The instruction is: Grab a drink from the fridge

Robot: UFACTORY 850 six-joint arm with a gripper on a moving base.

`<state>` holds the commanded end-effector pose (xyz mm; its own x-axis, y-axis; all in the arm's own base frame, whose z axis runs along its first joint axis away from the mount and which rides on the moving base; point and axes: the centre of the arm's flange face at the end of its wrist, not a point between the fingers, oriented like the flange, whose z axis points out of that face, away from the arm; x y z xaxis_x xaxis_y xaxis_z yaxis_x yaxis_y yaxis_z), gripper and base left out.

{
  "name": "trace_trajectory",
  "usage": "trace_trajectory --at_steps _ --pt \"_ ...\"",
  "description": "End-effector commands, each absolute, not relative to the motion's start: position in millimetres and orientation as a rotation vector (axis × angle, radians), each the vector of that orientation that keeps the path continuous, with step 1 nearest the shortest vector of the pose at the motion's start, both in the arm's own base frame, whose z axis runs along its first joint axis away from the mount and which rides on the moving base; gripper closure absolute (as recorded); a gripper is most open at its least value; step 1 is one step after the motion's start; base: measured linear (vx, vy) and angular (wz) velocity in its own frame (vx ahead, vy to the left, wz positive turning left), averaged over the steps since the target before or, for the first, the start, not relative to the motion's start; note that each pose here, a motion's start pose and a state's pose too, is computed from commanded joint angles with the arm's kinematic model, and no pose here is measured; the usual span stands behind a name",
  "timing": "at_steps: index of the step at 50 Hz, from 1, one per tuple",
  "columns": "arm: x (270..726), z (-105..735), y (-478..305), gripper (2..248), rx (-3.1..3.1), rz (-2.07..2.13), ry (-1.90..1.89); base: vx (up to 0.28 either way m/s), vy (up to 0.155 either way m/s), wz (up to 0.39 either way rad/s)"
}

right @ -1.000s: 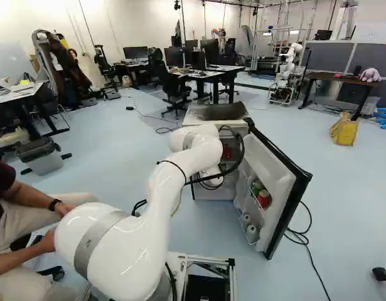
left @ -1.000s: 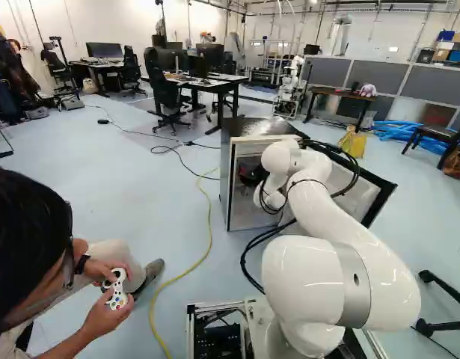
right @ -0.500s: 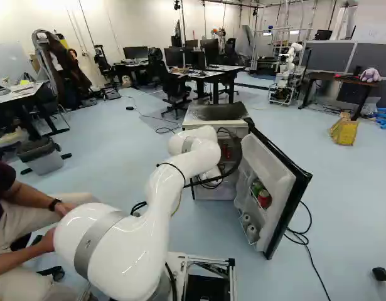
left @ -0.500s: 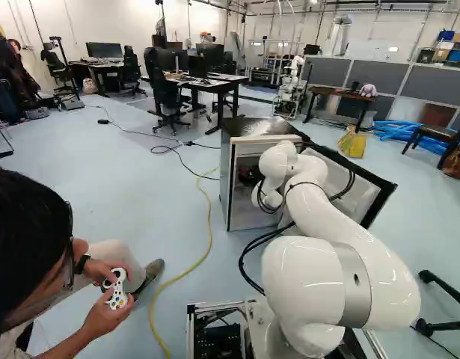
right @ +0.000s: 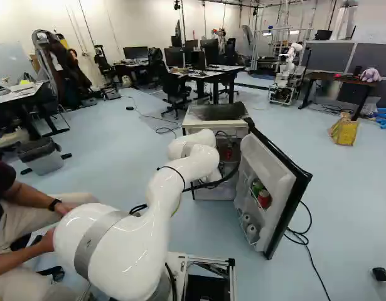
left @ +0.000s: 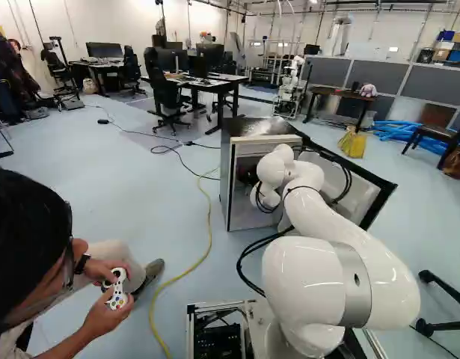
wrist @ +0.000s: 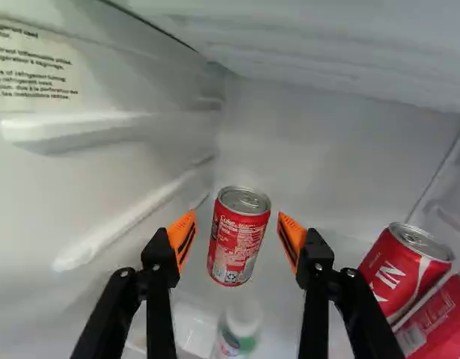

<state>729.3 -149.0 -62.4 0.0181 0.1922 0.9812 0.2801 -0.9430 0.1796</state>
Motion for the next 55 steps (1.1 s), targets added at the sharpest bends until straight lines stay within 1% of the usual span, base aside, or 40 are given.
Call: trace_trajectory --at_steps 23,24,28,29,33,34,55 --pt "736.2 -66.5 -149.1 85 -2.172 -2.127 -0.522 0.000 0.000 0.000" --pt "736.2 -66.5 -149.1 104 -2.172 -2.127 -0.522 0.000 0.000 0.000" --pt "736.2 -66.5 -149.1 104 -2.172 -2.127 -0.522 0.000 0.000 0.000" --pt "736.2 -66.5 -149.1 141 -2.172 -2.127 -0.522 0.000 0.000 0.000" --pt "736.2 -66.5 -149.1 141 -2.172 -2.127 -0.522 0.000 0.000 0.000" --pt "736.2 -66.5 -149.1 159 -2.172 -2.127 -0.522 0.000 0.000 0.000" --pt "736.4 -64.0 -149.1 159 -2.173 -2.126 -0.522 0.000 0.000 0.000"
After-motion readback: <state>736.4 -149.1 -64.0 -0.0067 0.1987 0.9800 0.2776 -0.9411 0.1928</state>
